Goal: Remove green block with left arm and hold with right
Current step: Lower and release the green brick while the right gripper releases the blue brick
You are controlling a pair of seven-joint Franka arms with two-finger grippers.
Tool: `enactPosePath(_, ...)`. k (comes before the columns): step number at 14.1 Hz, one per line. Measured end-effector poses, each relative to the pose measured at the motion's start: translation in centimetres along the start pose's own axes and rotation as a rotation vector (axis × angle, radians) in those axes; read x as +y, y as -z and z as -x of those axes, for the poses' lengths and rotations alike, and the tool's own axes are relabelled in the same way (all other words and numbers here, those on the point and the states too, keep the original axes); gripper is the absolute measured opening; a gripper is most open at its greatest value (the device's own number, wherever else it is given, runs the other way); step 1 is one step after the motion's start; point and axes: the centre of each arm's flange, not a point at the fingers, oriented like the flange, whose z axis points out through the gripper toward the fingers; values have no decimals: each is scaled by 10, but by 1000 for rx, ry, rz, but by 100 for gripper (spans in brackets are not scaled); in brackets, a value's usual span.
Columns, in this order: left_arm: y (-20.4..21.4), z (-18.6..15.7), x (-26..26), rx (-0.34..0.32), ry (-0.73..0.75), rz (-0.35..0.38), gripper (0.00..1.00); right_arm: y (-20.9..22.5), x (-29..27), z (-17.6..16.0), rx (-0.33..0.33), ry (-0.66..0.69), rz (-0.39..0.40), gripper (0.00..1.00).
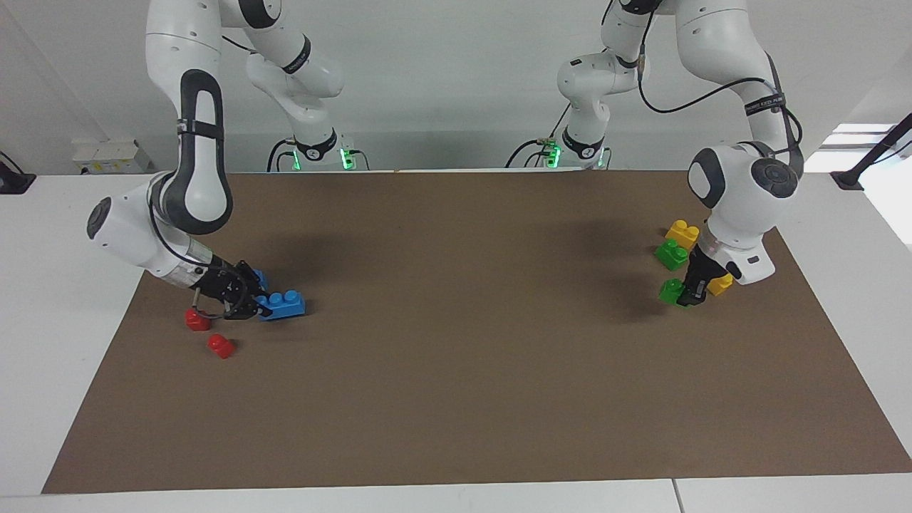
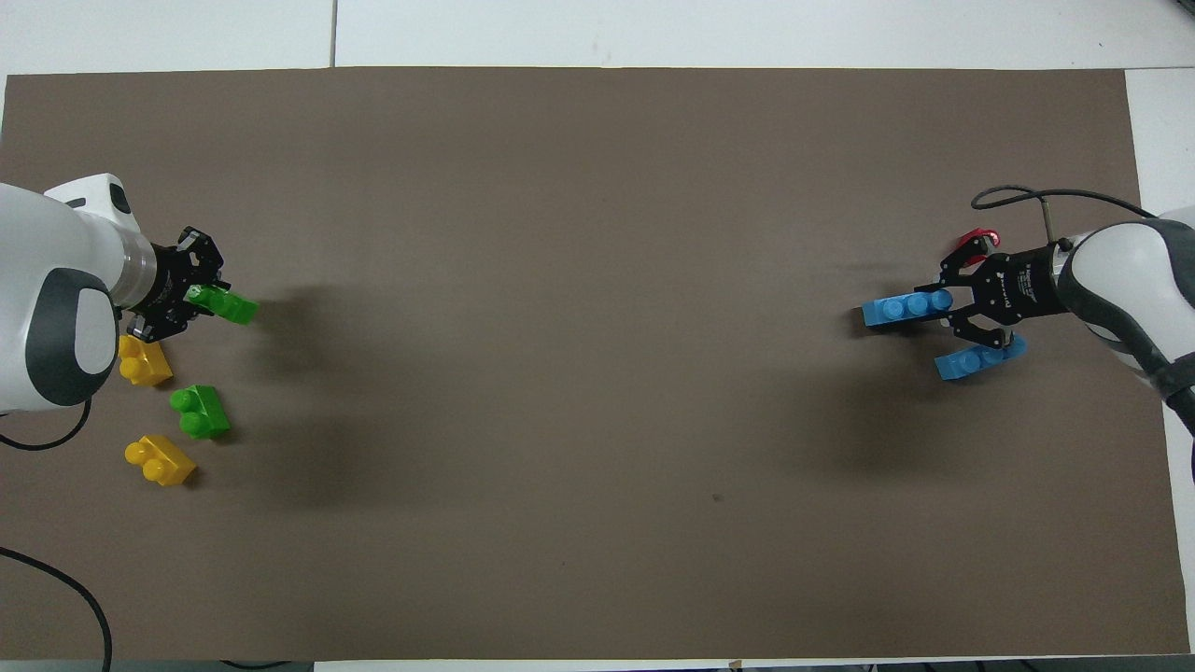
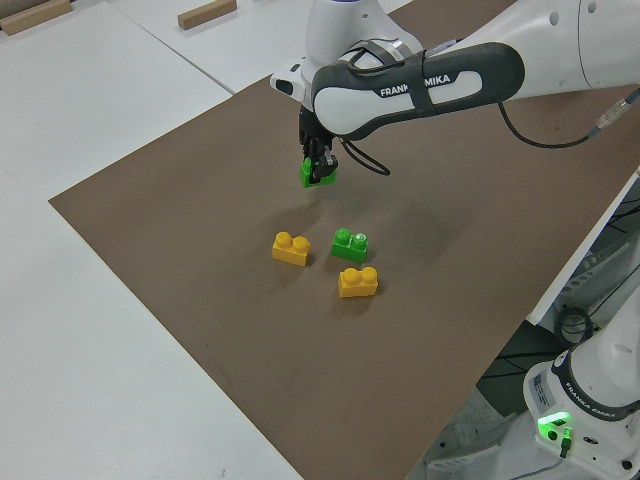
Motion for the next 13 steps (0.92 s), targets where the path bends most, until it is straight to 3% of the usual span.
enactPosePath(9, -33, -10, -29, 17, 20, 28, 35, -6, -2, -5, 17, -3, -14, 34)
enactPosePath(11, -36, -10, -31, 20, 22, 32, 35, -6, -3, -5, 17, -2, -14, 40)
enactPosePath(13, -37, -10, -31, 20, 22, 35, 35, -6, -3, -5, 18, -1, -15, 53)
